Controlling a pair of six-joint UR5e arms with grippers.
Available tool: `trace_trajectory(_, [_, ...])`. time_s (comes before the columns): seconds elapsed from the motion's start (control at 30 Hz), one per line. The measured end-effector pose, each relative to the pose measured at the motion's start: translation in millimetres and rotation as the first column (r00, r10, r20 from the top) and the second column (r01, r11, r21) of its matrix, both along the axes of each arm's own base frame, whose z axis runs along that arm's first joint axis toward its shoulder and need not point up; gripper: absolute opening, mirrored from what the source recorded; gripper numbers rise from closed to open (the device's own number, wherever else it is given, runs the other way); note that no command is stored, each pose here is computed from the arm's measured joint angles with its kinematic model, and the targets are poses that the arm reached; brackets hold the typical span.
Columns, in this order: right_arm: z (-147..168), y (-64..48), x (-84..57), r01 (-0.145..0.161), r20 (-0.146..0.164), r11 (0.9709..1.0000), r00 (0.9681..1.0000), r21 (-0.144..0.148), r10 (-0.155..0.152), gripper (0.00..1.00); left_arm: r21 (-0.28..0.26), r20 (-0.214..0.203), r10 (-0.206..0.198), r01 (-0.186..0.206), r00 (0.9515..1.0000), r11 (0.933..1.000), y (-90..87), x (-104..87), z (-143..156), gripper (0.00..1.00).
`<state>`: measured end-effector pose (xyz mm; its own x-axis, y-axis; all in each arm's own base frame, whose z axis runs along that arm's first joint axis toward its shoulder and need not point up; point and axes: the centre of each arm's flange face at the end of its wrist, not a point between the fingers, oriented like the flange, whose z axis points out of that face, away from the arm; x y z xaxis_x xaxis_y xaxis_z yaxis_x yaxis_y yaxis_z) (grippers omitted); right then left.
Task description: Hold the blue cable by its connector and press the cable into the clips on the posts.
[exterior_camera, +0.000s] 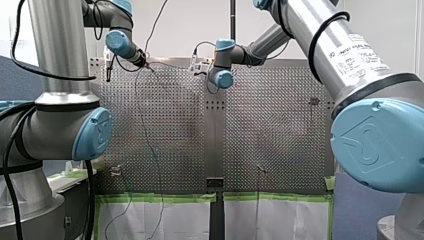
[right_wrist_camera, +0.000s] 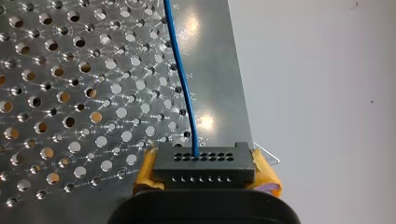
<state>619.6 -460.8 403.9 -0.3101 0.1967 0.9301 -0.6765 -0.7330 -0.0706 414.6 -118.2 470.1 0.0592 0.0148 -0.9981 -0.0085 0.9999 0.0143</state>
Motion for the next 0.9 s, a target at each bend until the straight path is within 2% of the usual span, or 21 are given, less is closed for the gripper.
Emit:
trace_trajectory(0.33, [-1, -0.3, 0.1, 0.0, -0.001, 1.0, 1.0, 0.001, 0.0, 0.0, -0.006, 0.0, 0.003, -0.003, 1.0, 1.0, -0.4, -0.2, 0, 1.0])
trace_trajectory(0.6, [-1, -0.5, 0.0, 0.0, -0.002, 1.0, 1.0, 0.002, 0.0, 0.0, -0.005, 0.0, -0.056, 0.056, 0.9984, 0.9984, -9.3, -0.3, 0, 1.0])
trace_trajectory(0.77, [-2, -1.0, -0.1, 0.001, -0.002, 1.0, 1.0, 0.002, -0.001, 0.0, -0.007, 0.002, -0.114, 0.114, 0.9935, 0.9935, -20.5, 4.6, 2, 1.0])
trace_trajectory(0.9, [-2, -1.0, 0.0, -0.001, -0.001, 1.0, 1.0, 0.002, 0.001, 0.0, -0.009, 0.007, -0.125, 0.125, 0.9922, 0.9921, -27.4, 10.6, 6, 1.0])
